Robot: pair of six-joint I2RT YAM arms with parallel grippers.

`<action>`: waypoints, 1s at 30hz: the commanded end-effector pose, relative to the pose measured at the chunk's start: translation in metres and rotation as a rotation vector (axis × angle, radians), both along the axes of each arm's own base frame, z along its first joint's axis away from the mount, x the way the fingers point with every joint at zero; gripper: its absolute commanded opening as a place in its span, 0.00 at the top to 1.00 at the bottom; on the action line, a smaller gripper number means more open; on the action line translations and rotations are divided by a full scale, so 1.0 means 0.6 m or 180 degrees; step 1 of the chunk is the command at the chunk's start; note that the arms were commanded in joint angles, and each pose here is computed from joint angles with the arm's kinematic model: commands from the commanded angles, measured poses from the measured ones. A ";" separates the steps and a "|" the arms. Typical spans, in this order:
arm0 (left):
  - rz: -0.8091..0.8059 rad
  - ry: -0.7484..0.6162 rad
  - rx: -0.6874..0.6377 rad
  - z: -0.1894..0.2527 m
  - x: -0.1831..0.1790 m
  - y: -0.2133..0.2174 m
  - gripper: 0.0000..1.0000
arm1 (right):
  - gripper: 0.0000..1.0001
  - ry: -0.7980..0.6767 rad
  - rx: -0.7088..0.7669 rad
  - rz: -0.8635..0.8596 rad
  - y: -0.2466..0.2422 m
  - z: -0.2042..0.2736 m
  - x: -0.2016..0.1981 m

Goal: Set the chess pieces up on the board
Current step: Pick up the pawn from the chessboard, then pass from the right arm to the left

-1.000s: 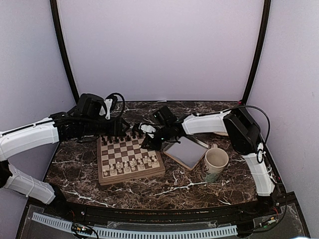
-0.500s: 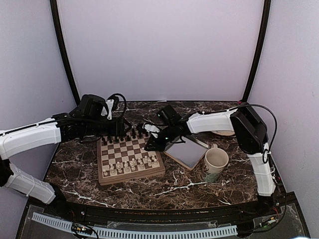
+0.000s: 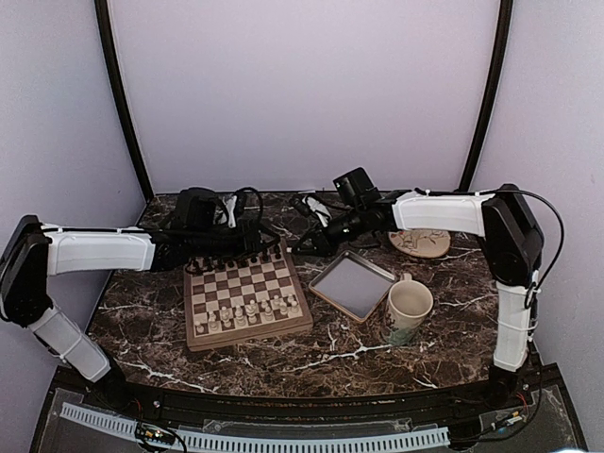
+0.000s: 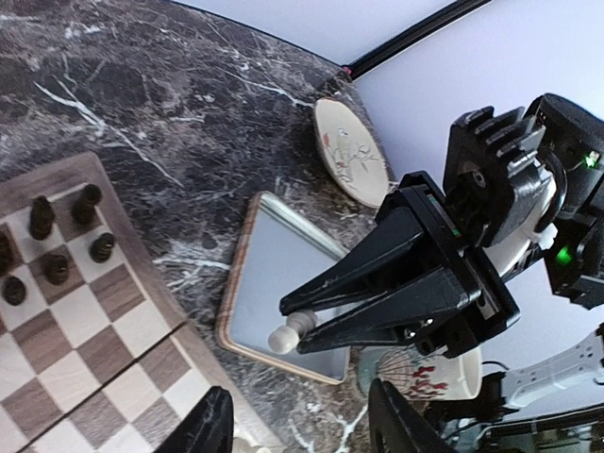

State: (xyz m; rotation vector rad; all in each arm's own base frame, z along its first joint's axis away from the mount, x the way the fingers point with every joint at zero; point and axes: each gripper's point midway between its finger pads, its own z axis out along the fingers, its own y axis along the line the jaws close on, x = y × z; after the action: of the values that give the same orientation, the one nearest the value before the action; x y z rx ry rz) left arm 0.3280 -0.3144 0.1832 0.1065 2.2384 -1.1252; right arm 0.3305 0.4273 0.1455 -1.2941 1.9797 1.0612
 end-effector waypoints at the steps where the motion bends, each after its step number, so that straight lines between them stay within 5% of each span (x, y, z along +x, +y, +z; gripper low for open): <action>1: -0.0178 0.0208 -0.0768 0.027 -0.005 -0.039 0.51 | 0.87 0.0014 0.0216 0.0026 0.000 0.040 -0.013; 8: -0.0261 0.0463 -0.1291 0.019 0.003 -0.067 0.57 | 0.87 0.0031 0.0267 0.0018 -0.001 0.050 -0.014; 17: -0.0097 0.0596 -0.1292 -0.004 0.010 -0.061 0.63 | 0.86 0.0051 0.0302 0.0004 -0.001 0.055 -0.016; 30: 0.0160 0.0742 -0.1290 -0.034 0.012 -0.043 0.57 | 0.86 0.0065 0.0315 0.0002 -0.001 0.053 -0.017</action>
State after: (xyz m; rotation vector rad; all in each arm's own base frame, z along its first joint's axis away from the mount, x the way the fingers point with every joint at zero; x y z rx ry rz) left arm 0.3351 -0.3406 0.1486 -0.2540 2.2000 -1.5592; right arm 0.3230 0.4236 0.1526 -1.2351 2.0000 1.1404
